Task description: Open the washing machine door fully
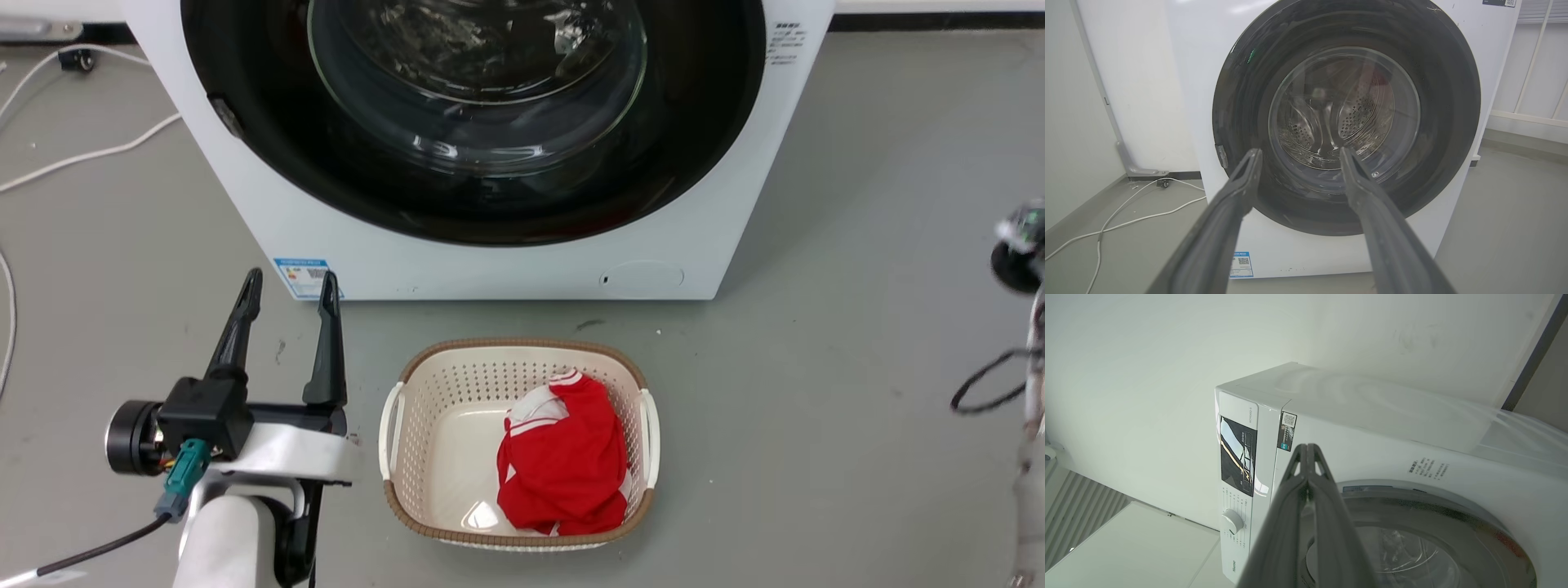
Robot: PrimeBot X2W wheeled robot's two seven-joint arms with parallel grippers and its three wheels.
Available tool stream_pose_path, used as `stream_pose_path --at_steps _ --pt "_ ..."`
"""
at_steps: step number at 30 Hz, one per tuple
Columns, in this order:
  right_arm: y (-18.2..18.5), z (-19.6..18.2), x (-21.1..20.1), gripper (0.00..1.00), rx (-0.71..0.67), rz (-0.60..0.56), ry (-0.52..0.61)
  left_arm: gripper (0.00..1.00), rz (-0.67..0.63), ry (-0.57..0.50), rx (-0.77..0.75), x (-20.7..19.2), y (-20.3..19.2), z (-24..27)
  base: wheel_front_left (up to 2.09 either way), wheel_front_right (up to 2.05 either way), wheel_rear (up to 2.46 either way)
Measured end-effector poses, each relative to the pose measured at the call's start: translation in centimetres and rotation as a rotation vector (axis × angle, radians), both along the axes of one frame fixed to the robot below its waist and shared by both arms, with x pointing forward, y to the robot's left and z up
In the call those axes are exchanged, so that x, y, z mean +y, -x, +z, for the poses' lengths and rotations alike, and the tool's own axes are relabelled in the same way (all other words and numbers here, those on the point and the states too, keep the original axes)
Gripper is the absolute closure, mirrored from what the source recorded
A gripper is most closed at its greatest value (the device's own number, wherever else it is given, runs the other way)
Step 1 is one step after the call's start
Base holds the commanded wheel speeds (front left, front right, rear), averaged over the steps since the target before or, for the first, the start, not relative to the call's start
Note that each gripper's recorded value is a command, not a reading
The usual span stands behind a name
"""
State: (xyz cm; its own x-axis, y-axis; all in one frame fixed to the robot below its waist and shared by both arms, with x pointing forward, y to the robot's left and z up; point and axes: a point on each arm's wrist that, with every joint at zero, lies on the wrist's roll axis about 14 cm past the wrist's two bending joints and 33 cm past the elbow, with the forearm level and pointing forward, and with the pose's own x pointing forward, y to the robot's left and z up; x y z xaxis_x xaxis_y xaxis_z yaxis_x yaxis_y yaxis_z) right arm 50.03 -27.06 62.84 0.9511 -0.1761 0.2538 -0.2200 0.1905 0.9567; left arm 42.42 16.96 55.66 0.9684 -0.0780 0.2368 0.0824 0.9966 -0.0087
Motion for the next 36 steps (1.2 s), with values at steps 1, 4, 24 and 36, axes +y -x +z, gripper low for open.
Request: stream_pose_path --at_steps 1,4,24,36 --pt "-1.0 0.4 0.2 1.0 0.002 0.02 0.005 0.0 -0.001 -0.001 -0.002 0.0 -0.3 0.0 0.0 0.0 0.0" --pt "-3.9 1.5 0.8 1.0 0.027 0.082 0.058 0.0 -0.002 -0.002 -0.007 0.0 -1.0 0.1 0.0 0.0 0.0" --pt "-14.4 -1.9 10.1 1.0 0.363 0.527 0.463 0.0 -0.008 -0.019 0.028 0.0 -4.4 -2.2 0.0 0.0 0.0" --pt "-17.5 -5.4 12.6 1.0 0.44 0.566 0.526 0.0 -0.012 -0.026 0.066 0.0 -5.9 -4.3 0.0 0.0 0.0"
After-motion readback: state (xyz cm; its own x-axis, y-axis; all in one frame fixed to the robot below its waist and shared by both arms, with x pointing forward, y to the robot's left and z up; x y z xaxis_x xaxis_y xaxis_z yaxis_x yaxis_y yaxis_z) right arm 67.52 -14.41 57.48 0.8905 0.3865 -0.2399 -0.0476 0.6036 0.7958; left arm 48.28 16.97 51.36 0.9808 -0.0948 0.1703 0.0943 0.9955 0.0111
